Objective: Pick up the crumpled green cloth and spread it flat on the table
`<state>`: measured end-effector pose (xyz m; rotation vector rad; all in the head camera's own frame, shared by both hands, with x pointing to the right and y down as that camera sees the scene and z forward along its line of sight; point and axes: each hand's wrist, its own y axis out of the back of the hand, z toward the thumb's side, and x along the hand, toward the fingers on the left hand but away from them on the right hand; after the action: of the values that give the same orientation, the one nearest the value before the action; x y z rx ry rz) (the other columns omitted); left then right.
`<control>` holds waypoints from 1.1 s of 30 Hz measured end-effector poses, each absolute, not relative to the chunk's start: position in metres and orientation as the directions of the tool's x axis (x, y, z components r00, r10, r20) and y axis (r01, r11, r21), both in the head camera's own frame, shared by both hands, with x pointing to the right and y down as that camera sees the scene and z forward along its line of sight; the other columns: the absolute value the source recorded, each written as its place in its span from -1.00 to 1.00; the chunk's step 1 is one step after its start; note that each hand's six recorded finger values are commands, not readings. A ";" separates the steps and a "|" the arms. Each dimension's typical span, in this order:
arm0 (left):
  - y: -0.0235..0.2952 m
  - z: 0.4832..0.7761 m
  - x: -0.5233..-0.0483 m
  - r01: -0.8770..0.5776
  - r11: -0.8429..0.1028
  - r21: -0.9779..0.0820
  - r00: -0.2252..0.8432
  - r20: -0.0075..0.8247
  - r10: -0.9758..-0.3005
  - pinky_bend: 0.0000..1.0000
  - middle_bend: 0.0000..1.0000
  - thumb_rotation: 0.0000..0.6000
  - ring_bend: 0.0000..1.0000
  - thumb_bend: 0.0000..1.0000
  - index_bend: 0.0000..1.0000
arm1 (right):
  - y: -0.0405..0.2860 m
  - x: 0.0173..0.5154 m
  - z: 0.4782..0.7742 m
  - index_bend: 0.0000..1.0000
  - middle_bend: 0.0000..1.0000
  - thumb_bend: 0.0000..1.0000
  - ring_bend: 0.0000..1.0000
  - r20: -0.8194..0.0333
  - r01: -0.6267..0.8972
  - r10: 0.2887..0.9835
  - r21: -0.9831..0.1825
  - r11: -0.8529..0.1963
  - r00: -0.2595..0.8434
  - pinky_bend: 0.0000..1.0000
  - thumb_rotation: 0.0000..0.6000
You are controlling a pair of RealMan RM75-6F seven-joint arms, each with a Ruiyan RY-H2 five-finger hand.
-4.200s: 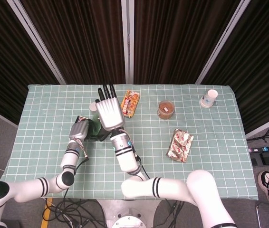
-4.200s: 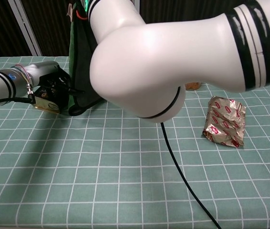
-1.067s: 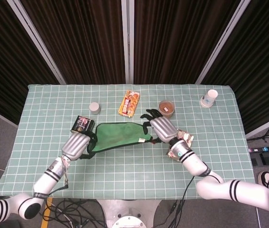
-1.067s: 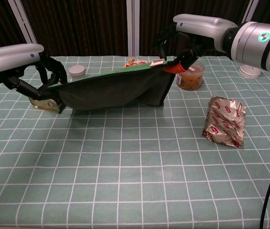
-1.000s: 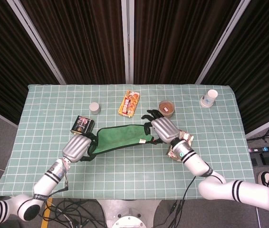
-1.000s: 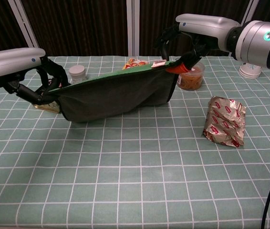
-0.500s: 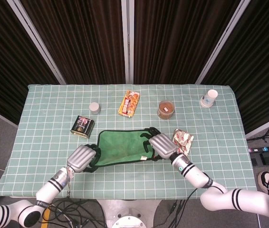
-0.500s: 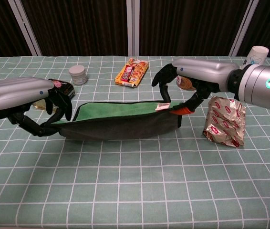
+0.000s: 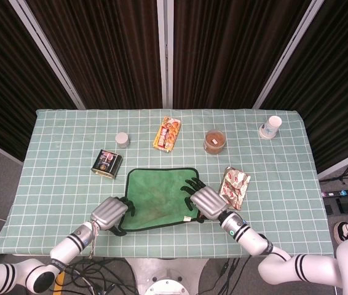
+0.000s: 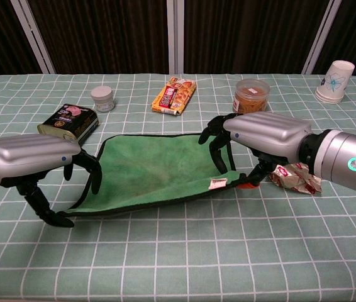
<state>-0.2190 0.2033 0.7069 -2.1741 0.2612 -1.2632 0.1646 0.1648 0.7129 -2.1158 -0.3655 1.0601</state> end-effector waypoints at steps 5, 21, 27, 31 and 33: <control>0.202 0.700 -0.218 0.130 -0.807 -0.577 0.528 0.729 -0.436 -0.34 -0.47 0.46 -0.63 -1.00 -0.44 | 0.175 0.166 0.715 0.34 -0.73 -0.02 -1.00 -0.579 -0.096 0.521 -0.721 -0.687 0.627 -1.00 1.00; 0.190 0.688 -0.221 0.120 -0.786 -0.606 0.527 0.710 -0.467 -0.35 -0.48 0.41 -0.63 -1.00 -0.46 | 0.211 0.180 0.713 -0.98 -1.00 -1.00 -1.00 -0.630 -0.245 0.457 -0.718 -0.652 0.628 -1.00 0.42; 0.180 0.685 -0.227 0.065 -0.778 -0.625 0.501 0.694 -0.516 -0.35 -0.48 0.66 -0.63 -1.00 -0.46 | 0.207 0.191 0.695 -1.00 -1.00 -1.00 -1.00 -0.613 -0.212 0.490 -0.732 -0.647 0.620 -1.00 0.41; 0.163 0.681 -0.242 -0.031 -0.760 -0.649 0.443 0.673 -0.592 -0.35 -0.48 0.96 -0.63 -1.00 -0.46 | 0.188 0.207 0.674 -0.98 -1.00 -1.00 -1.00 -0.575 -0.122 0.569 -0.759 -0.640 0.588 -1.00 0.55; 0.151 0.678 -0.254 -0.087 -0.743 -0.664 0.400 0.660 -0.636 -0.35 -0.48 1.00 -0.63 -1.00 -0.46 | 0.177 0.215 0.667 -0.94 -1.00 -1.00 -1.00 -0.555 -0.092 0.610 -0.777 -0.622 0.566 -1.00 0.67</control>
<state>-0.2545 0.1507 0.6779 -2.1222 0.6149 -1.3366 0.2153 0.1771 0.6669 -1.9919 -0.4152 1.1014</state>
